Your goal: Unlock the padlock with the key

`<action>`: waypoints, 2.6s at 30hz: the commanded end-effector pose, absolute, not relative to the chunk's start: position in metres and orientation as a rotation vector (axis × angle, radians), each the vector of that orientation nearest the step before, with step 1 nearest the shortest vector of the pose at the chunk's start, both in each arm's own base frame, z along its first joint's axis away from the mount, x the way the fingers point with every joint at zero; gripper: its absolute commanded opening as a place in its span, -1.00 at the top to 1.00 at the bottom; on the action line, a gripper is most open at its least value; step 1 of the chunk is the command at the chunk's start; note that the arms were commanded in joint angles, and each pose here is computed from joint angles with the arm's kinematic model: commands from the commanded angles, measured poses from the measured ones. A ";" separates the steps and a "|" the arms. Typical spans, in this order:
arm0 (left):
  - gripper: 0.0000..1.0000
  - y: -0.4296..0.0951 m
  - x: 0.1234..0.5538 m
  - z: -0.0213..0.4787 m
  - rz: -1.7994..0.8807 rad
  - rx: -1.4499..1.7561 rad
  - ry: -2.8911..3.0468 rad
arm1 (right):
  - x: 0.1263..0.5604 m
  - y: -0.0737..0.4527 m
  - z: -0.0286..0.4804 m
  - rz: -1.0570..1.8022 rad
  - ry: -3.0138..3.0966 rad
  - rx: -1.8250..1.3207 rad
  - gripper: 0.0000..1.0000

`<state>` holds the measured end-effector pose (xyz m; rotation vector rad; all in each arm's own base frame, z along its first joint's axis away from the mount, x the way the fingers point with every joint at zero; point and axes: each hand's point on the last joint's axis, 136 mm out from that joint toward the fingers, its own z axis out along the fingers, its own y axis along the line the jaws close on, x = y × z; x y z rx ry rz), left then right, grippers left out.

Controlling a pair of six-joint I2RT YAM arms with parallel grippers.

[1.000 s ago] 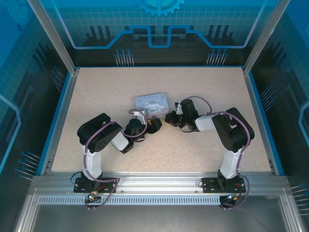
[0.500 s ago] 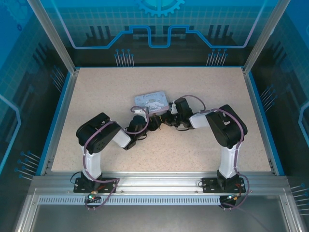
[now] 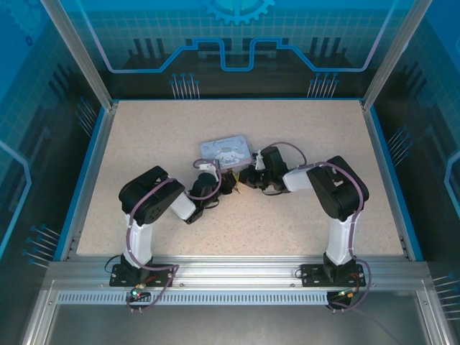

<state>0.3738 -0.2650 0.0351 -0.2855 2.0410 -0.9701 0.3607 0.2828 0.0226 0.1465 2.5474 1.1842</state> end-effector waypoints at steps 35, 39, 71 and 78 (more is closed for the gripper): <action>1.00 -0.296 0.325 0.017 -1.034 -0.548 2.693 | 0.319 0.264 0.028 0.374 2.528 -0.548 0.02; 1.00 -0.296 0.324 0.016 -1.043 -0.562 2.694 | 0.324 0.270 0.027 0.381 2.524 -0.519 0.11; 0.89 -0.288 0.317 -0.010 -1.165 -0.534 2.536 | 0.307 0.257 0.062 1.344 2.462 -0.207 0.12; 0.10 -0.281 0.306 -0.011 -1.150 -0.511 2.550 | 0.314 0.237 0.050 1.184 2.493 -0.076 0.11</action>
